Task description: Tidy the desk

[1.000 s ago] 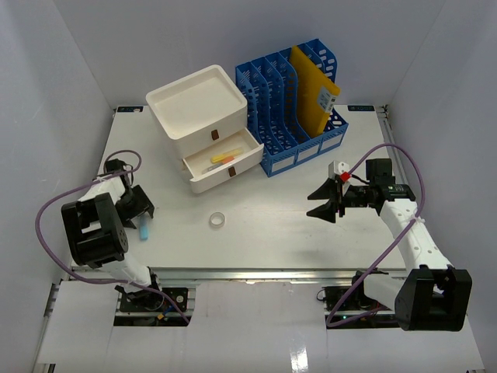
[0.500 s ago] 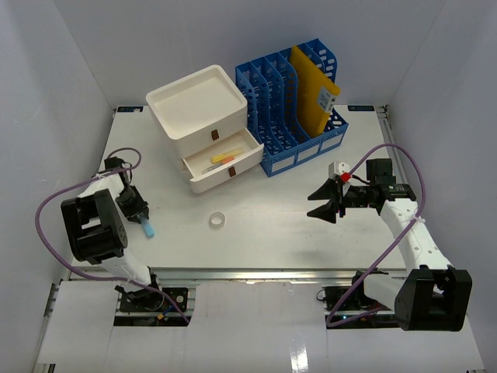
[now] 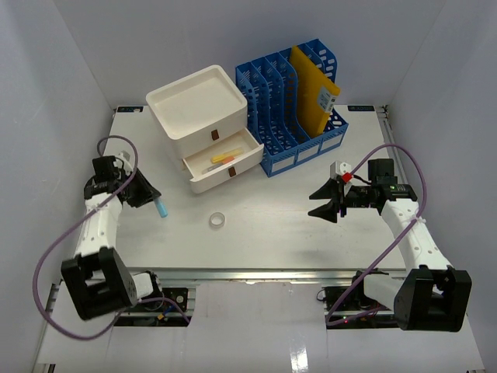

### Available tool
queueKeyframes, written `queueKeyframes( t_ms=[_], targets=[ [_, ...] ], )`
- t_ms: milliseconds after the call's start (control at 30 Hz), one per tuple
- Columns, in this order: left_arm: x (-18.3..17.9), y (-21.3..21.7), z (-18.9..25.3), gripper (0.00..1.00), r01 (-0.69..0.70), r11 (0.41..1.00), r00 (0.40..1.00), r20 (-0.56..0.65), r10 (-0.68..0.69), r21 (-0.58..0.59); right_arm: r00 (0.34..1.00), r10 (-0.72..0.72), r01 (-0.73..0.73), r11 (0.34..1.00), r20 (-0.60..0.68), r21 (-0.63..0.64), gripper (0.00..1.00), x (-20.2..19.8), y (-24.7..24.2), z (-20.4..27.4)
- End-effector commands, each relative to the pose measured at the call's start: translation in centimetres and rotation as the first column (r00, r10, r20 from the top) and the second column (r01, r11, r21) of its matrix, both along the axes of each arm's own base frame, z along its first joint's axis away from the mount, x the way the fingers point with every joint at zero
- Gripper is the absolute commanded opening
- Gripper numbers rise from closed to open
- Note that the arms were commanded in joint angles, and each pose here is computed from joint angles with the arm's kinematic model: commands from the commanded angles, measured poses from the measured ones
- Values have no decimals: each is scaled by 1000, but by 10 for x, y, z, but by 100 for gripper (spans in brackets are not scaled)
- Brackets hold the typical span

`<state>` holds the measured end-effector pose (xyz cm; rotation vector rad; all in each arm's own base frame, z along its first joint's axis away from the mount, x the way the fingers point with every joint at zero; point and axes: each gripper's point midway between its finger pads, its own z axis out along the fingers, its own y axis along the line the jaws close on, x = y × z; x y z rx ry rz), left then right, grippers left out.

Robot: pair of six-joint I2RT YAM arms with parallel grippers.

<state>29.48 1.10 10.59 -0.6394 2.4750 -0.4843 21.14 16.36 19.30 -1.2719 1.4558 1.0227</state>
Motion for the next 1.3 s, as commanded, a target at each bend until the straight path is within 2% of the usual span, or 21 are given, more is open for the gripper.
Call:
queueKeyframes(
  t_ms=[0,100,233,300,367,467,500,567,633,733,900,933,1133,1267],
  targets=[
    [3,-53,86,3,185,983,925,337,-175,2,999,15,-15,1000,32,24,60,2,1,12],
    [1,-83,133,2,258,962,840,472,-269,89,1000,13,-13,1000,15,17,60,4,0,6],
    [9,-127,179,3,354,916,724,564,-397,189,1000,11,-11,1000,0,11,60,6,0,1],
    [17,-140,185,3,370,896,698,564,-441,244,1000,11,-11,1000,-4,9,60,6,0,0],
    [27,-174,195,3,420,847,641,554,-531,326,1000,11,-11,1000,-4,7,60,7,0,-2],
    [47,-200,199,5,419,792,606,512,-609,445,1000,9,-9,1000,-5,3,60,7,-1,-5],
    [55,-205,197,5,420,775,601,494,-628,473,1000,8,-8,1000,-5,0,60,7,-1,-6],
    [81,-202,193,7,353,743,631,441,-638,568,1000,5,-5,1000,-11,-6,60,7,-2,-9],
    [98,-203,194,8,335,699,621,409,-668,632,1000,3,-3,1000,-17,-10,60,8,-2,-12],
    [122,-202,171,9,326,634,648,322,-690,701,1000,1,-1,1000,-22,-16,60,10,-2,-14],
    [140,-190,140,12,307,547,681,221,-698,779,1000,0,-1,1000,-19,-19,60,10,-3,-14],
    [141,-189,137,13,308,537,682,212,-700,785,1000,0,-1,1000,-18,-19,60,10,-3,-14],
    [140,-192,120,34,347,515,670,177,-721,784,1000,-2,1,1000,-21,-22,60,10,-3,-15],
    [133,-197,123,47,365,530,650,198,-734,765,1000,3,-4,1000,-21,-23,60,9,-3,-16]
  ],
)
